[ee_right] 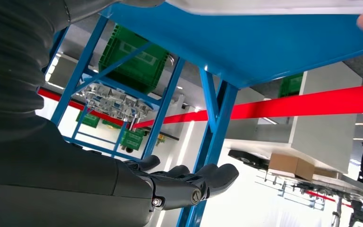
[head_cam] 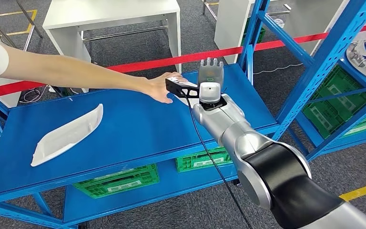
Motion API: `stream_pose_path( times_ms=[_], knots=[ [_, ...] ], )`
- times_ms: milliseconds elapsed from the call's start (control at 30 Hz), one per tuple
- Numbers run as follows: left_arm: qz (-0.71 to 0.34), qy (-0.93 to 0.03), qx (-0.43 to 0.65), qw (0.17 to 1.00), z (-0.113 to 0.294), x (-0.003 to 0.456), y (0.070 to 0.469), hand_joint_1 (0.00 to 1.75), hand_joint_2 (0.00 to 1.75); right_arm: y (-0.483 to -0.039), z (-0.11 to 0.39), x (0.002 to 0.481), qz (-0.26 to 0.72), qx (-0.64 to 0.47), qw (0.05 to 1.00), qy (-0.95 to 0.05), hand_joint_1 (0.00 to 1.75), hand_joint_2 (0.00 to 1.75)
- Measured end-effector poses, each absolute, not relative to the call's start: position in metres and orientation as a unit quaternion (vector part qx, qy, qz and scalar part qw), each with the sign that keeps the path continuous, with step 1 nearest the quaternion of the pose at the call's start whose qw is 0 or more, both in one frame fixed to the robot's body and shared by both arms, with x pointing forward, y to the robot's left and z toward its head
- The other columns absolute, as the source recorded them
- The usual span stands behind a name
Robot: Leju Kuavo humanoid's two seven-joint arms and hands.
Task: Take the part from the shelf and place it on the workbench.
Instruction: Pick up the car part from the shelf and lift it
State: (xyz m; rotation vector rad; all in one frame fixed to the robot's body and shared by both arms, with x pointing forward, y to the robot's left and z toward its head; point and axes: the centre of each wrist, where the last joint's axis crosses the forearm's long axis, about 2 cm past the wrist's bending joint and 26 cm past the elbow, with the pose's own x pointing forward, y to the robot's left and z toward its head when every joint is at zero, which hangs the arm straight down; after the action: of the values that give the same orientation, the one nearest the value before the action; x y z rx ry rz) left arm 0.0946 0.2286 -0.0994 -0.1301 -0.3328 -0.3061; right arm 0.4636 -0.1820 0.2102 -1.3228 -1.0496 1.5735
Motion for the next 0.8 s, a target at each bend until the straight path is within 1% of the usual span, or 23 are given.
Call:
stream_pose_path(
  times_ms=[800],
  knots=[
    [-0.155,-0.167,-0.064,0.972,-0.0989,0.0972,0.2283,0.0,0.0,-0.1904,0.2045,0.4628,0.618,-0.527,0.414,-0.411,0.0,1.75]
  ],
)
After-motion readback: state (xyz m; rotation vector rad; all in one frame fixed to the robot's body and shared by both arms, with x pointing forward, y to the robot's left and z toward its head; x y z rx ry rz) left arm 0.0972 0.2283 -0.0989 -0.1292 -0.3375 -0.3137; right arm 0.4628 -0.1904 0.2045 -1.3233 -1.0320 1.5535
